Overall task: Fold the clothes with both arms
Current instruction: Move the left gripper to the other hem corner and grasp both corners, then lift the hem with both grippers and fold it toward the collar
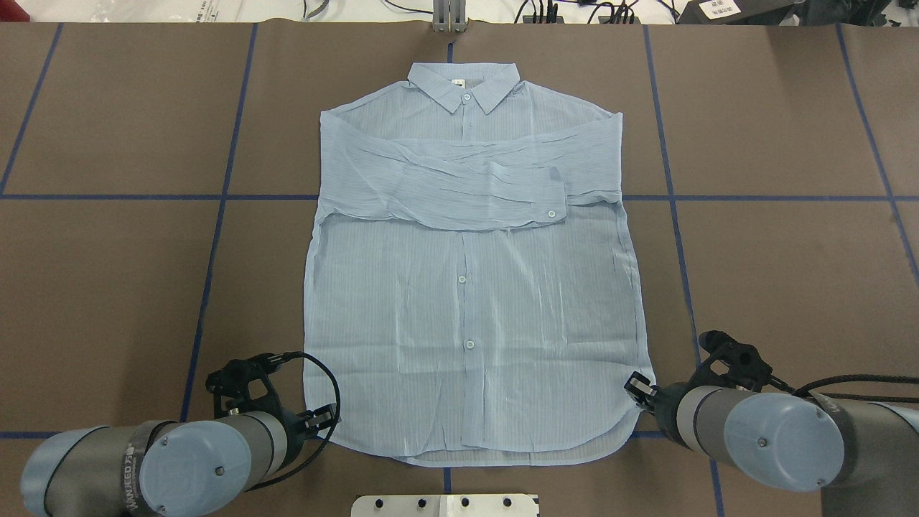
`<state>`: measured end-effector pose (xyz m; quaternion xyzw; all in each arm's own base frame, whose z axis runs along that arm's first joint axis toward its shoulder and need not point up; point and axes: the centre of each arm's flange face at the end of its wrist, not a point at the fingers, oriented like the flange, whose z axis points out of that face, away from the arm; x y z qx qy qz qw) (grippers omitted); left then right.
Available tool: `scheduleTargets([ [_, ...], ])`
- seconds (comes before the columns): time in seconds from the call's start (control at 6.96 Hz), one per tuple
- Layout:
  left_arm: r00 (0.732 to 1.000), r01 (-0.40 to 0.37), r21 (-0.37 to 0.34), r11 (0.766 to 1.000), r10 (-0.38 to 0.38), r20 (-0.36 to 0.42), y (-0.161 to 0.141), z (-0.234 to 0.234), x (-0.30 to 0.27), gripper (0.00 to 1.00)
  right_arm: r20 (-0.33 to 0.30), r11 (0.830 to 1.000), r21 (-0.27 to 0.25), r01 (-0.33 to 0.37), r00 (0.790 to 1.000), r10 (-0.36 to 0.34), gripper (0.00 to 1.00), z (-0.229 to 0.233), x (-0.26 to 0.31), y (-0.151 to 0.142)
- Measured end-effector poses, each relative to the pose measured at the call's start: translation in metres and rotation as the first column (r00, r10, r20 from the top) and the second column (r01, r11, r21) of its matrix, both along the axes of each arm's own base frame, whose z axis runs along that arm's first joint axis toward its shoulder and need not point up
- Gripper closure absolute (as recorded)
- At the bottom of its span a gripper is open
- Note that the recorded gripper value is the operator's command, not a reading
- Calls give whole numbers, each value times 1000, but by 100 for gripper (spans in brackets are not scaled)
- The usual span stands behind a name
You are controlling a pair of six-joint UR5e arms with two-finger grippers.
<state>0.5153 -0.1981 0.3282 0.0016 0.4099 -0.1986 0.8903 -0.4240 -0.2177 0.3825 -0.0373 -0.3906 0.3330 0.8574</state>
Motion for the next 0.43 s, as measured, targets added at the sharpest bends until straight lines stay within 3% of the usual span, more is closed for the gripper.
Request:
scheduleTargets([
  [0.14, 1000, -6, -8, 1000, 5, -4, 6, -1, 3, 62, 0, 1000, 0, 0, 1000, 0, 100, 0, 0, 0],
  [0.29, 1000, -8, -11, 1000, 8, -8, 9, -3, 5, 85, 0, 1000, -1, -2, 1000, 2, 100, 0, 0, 0],
  [0.43, 1000, -9, -12, 1000, 9, -10, 10, -4, 6, 90, -1, 1000, -1, -2, 1000, 2, 100, 0, 1, 0],
])
